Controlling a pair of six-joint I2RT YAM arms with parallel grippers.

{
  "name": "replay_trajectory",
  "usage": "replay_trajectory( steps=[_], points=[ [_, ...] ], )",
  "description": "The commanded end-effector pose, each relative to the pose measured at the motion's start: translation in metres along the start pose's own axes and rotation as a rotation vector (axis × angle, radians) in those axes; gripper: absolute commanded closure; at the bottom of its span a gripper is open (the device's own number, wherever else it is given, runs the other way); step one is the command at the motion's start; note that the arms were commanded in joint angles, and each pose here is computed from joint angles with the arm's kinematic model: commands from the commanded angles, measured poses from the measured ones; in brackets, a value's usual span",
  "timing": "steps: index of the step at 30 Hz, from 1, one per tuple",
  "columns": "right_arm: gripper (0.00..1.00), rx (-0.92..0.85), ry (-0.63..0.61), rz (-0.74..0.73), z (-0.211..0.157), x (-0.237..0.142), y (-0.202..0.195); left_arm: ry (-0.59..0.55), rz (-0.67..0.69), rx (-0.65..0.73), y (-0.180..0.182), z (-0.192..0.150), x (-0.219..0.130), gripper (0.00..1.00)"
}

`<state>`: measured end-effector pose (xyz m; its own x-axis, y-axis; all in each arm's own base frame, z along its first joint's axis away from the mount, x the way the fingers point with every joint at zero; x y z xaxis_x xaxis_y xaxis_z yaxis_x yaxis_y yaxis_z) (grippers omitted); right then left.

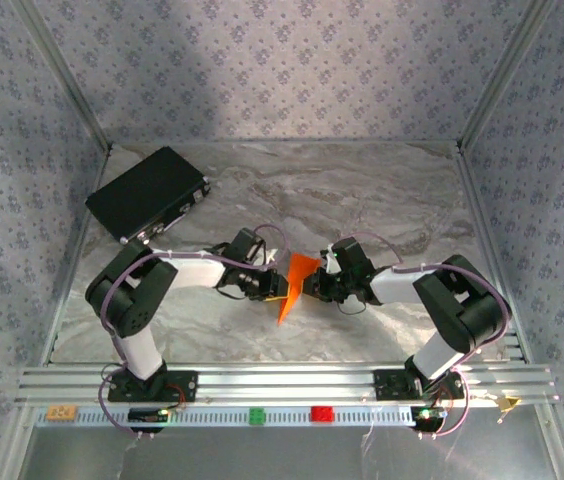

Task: Fold a paper plane with a square sheet of paper (pick it up from the middle)
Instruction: Turn over a paper plane at the center of the table.

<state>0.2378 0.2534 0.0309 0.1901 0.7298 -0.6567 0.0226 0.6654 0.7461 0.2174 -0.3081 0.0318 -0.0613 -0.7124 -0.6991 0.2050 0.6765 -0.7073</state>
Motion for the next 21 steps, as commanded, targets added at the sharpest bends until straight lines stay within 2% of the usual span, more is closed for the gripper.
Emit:
replay_trajectory(
  steps=[1, 14, 21],
  points=[
    [0.86, 0.019, 0.021, -0.006, -0.006, 0.003, -0.004, 0.044, -0.027, 0.025, -0.006, -0.006, 0.007, 0.75],
    [0.87, 0.029, 0.023, 0.006, -0.007, 0.005, -0.005, 0.063, -0.062, 0.048, -0.014, -0.007, 0.012, 0.78],
    [0.87, 0.027, 0.005, 0.009, -0.004, 0.002, -0.003, 0.034, -0.068, 0.068, -0.024, -0.003, 0.005, 0.9]
  ],
)
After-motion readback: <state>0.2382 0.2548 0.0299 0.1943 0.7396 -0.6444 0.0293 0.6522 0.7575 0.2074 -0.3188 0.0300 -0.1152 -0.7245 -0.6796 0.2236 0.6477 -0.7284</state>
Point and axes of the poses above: each hand's point on the last joint's axis, 136 mm out from that joint toward the fingers, its own x axis out along the fingers, its own y axis along the line the jaws close on, z = x × y, the point moved 1 cm from there along -x, back along the fingers, and after that the axes turned 3 degrees about x, right-handed, at the moved point
